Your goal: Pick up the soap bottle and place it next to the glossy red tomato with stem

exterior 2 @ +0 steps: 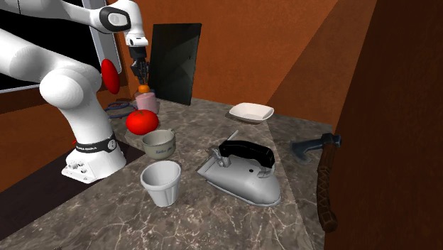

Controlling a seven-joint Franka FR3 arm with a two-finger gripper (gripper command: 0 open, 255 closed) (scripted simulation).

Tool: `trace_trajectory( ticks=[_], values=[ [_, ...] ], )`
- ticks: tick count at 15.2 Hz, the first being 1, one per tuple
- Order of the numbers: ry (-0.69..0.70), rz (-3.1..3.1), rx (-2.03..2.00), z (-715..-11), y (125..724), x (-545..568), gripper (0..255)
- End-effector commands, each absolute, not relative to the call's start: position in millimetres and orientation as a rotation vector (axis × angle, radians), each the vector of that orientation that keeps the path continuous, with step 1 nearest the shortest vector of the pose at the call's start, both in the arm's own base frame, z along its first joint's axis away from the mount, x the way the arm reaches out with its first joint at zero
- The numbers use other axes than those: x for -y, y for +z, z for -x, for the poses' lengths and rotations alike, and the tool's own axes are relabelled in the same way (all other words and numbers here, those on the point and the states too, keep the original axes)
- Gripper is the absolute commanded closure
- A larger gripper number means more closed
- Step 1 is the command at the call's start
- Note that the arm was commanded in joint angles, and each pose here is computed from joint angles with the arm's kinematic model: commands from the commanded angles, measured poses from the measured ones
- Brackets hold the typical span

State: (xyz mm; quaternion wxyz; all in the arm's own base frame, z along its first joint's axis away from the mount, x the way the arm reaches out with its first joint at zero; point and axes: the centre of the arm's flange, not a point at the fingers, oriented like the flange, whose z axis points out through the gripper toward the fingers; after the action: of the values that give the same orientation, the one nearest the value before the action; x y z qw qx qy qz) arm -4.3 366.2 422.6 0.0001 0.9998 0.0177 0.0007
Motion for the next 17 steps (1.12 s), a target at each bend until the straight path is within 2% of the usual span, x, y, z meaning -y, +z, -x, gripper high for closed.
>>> trace_trajectory(
  ticks=[1,3,4,9,13,17],
  values=[
    [0.002,-3.141,-0.056,4,423,-366,255],
    [0.002,-3.141,-0.056,4,423,-366,255],
    [0.002,-3.141,-0.056,4,423,-366,0],
    [0.002,-3.141,-0.056,4,423,-366,0],
    [0.002,-3.141,-0.056,4,473,-366,0],
    [0.002,-3.141,-0.056,4,473,-366,0]
  ],
)
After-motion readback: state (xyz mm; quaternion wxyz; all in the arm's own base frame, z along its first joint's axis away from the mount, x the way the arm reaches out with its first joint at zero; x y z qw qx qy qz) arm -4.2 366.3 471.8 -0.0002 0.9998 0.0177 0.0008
